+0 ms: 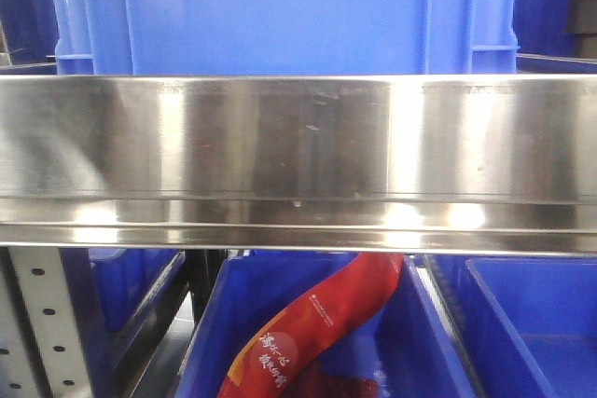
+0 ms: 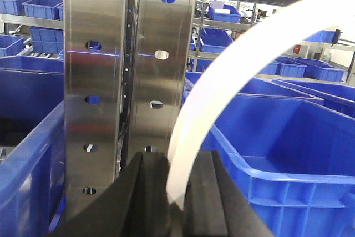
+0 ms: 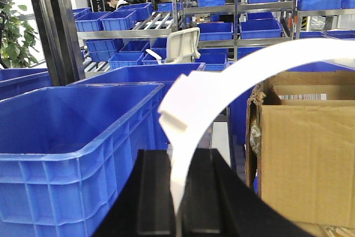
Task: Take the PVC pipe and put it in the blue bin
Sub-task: 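Position the held pipe arc above an open blue bin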
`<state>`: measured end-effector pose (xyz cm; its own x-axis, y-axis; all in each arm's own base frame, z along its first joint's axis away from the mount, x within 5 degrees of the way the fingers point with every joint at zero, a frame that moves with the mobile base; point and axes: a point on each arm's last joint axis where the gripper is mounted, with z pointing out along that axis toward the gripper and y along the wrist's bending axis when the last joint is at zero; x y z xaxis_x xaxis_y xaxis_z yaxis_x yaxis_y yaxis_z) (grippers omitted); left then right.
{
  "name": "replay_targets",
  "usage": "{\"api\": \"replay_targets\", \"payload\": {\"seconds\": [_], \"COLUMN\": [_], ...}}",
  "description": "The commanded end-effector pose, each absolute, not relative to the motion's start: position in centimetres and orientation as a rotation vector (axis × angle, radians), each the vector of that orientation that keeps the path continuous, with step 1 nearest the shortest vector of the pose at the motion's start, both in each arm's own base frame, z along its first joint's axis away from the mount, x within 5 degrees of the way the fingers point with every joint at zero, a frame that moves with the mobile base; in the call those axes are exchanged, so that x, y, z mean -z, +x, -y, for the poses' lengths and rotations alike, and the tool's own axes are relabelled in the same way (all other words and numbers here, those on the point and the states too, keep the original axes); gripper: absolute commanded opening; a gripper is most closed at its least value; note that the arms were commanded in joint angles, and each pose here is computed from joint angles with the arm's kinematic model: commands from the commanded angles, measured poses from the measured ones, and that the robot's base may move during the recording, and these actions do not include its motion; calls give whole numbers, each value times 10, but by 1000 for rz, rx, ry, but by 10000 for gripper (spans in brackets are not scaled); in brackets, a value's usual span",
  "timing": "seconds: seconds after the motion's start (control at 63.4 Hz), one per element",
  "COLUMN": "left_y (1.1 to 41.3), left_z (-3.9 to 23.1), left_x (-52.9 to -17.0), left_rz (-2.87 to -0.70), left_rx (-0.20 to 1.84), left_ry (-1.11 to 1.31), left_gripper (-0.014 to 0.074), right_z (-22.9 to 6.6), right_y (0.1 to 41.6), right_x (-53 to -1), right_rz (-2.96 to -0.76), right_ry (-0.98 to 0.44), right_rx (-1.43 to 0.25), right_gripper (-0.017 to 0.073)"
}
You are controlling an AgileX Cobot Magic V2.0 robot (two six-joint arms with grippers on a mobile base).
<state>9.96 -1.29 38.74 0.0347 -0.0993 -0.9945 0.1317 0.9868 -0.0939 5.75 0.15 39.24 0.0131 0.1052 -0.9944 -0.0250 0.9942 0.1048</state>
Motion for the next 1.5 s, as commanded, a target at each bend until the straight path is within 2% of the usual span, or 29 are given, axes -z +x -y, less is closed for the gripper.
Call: {"api": "replay_targets", "payload": {"seconds": [0.0,0.898,1.087,1.245,1.34,1.482], "left_y": [98,98,100,97,99,113], "left_z": [13,13,13,20,28,51], "left_x": [-392,-392,-391,-408,-419,-433], "left_rz": [-1489,-1489,-1504,-1461,-1442,-1449], "left_rx": [185,185,193,216,227,323], "left_ry": [18,18,16,97,200,324], "left_gripper": [-111,-111,-111,-111,-111,-111], "right_z": [-1,-1,-3,-7,-10,-21], "right_y": [55,55,56,67,80,105], "right_x": [-396,-400,-400,-404,-410,-428], "right_rz": [-1519,-1474,-1481,-1478,-1528,-1573], "right_ry": [54,52,71,123,69,-96], "right_rx": [-89,-90,-137,-263,-253,-227], "right_gripper": [-168,-168,-168,-168,-168,-168]}}
